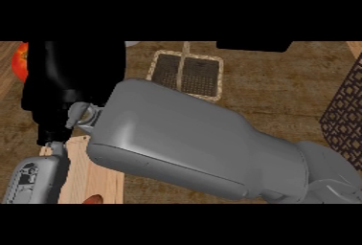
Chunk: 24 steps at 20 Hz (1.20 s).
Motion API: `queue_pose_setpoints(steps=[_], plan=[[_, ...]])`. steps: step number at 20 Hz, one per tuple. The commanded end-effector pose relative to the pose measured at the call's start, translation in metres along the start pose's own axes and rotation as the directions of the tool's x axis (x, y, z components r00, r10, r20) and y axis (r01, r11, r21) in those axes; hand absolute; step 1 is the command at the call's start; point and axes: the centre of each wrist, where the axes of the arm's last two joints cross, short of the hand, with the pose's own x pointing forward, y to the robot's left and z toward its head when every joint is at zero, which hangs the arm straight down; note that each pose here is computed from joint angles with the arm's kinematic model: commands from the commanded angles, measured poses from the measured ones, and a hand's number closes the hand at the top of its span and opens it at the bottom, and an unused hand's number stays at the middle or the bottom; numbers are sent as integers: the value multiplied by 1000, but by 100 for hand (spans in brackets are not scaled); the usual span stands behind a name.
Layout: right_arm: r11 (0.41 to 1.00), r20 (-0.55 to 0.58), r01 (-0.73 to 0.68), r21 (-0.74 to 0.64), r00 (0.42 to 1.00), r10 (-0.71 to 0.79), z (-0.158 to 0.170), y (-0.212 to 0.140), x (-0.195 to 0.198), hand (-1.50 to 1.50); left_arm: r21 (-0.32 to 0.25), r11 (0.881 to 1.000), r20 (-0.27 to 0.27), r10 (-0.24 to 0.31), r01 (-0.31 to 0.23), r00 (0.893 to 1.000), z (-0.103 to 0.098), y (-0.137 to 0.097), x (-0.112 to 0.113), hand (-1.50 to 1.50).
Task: Pick the tomato from the placemat and place it in the basket
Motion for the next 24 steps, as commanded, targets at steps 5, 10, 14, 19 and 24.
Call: queue_pose_setpoints(steps=[5,10,14,19,24], plan=[[999,-183,-40,18,982,43,-44,4,-14,150,10,1000,-10,-3,4,1000,4,-2,3,0],[999,-202,-42,24,978,46,-49,13,-36,150,31,999,-4,-5,6,1000,2,18,2,0],[999,-221,-6,47,975,16,-54,13,-46,150,22,1000,11,14,-14,1000,12,10,9,0],[997,-228,63,41,972,-52,-68,10,-70,150,47,999,16,3,-4,1000,12,23,-17,0],[817,121,-576,-27,810,574,-79,5,-74,150,40,999,-1,-14,14,1000,15,13,-8,0]])
